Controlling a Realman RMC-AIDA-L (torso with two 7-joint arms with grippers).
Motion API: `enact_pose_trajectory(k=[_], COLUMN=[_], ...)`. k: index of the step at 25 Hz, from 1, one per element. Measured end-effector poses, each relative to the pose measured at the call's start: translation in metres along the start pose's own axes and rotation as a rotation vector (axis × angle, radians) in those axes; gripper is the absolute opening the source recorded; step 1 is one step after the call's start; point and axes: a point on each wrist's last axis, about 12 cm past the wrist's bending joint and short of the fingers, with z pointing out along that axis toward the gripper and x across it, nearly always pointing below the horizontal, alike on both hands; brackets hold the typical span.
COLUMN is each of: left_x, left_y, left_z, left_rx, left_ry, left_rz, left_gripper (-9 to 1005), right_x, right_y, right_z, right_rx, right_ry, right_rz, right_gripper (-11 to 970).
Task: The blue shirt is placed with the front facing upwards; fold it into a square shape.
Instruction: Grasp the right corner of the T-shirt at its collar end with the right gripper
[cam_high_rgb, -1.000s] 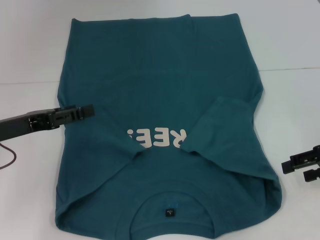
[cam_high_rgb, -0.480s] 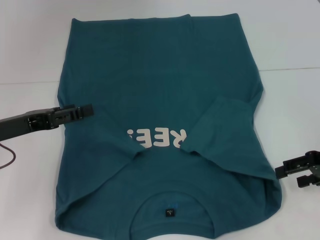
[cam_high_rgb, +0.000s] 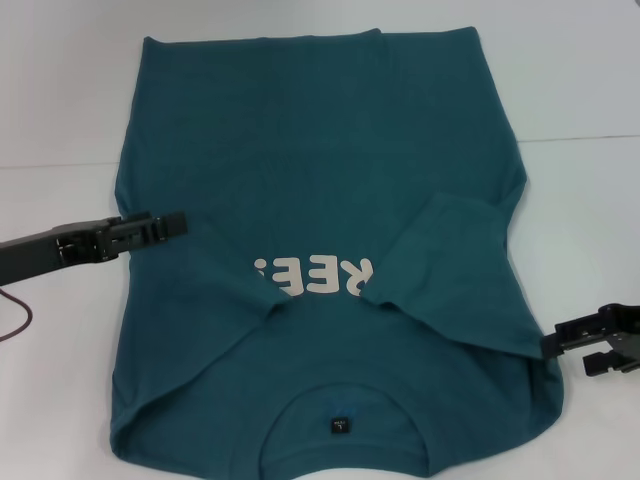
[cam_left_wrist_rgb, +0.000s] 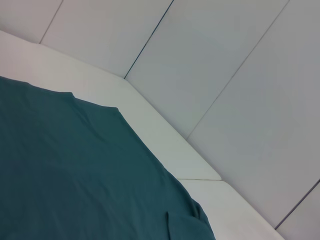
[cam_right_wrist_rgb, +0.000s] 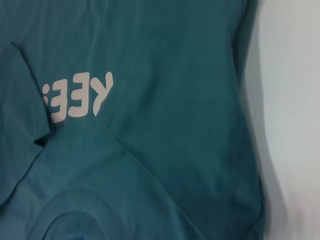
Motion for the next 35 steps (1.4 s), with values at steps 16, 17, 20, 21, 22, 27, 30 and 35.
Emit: enact_pose_trajectory(k=[16, 17, 20, 21, 22, 27, 30, 35], left_x=[0.000, 0.000, 0.000, 0.000, 0.000, -0.001, -0.002, -0.002], left_y=[0.001, 0.002, 0.002, 0.003, 0.003, 0.004, 0.004, 0.005], left_z=[-0.002, -0.002, -0.002, -0.002, -0.002, -0.002, -0.001, -0.002], left_rx=[-0.009, -0.010, -0.018, -0.018, -0.019, -0.027, -0.035, -0.039], left_ry=[-0.004, -0.005, -0.007, -0.007, -0.007, -0.009, -0.010, -0.012], left_rz=[-0.001, -0.001, -0.001, -0.001, -0.001, 0.001, 0.002, 0.002], left_gripper=[827, 828, 828, 828, 828, 828, 828, 827], right_x=[-0.001, -0.001, -0.001, -0.002, -0.002, -0.003, -0.003, -0.004], right_y=[0.001, 0.001, 0.001, 0.001, 0.001, 0.000, 0.000, 0.000], right_z=[0.013, 0.014, 0.015, 0.015, 0.015, 0.016, 0.018, 0.019], right_rx=[-0.001, -0.001, -0.001, 0.000, 0.000, 0.006, 0.003, 0.002], right_ry=[0.009, 0.009, 0.009, 0.008, 0.007, -0.004, 0.001, 0.003], right_rz=[0.005, 0.006, 0.007, 0.008, 0.008, 0.016, 0.024, 0.027], right_gripper=[835, 830, 817, 813, 809, 787, 774, 752])
